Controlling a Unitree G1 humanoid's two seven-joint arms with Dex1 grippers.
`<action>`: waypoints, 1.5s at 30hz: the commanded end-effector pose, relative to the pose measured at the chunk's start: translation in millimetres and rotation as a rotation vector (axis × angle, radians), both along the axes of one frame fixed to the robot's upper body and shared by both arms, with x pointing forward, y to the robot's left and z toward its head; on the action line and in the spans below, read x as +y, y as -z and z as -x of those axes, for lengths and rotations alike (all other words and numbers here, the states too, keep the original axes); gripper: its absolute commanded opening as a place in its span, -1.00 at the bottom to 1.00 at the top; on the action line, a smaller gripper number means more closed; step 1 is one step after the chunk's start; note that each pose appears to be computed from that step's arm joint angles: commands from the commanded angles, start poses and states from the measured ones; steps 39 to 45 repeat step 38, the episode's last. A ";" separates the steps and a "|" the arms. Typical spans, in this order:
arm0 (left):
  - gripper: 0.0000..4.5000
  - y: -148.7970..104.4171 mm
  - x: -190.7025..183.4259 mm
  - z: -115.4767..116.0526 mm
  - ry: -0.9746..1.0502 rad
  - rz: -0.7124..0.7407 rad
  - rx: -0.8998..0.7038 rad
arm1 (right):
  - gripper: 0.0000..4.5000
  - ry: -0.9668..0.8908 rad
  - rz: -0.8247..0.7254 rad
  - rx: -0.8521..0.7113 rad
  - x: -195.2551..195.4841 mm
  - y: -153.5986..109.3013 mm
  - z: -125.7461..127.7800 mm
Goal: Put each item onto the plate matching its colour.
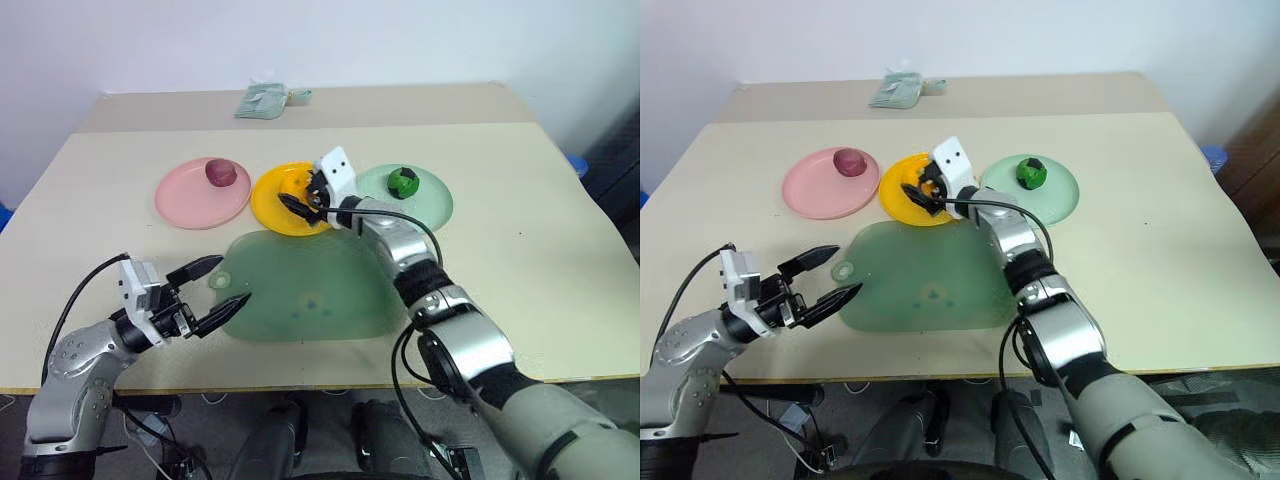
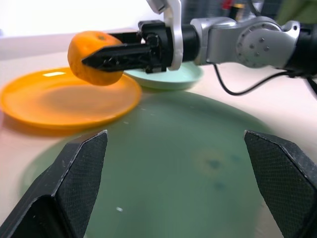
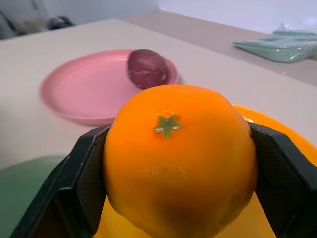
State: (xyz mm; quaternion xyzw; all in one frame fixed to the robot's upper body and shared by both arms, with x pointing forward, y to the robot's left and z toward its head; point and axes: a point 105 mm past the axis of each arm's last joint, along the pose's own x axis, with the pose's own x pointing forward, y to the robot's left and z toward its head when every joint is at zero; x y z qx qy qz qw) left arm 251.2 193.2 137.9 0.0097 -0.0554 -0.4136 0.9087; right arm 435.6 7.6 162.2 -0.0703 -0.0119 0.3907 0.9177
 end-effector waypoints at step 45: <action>1.00 -14.5 23.4 -11.7 -0.070 -0.086 0.031 | 0.99 0.327 0.050 -0.025 -225.3 -1.3 191.1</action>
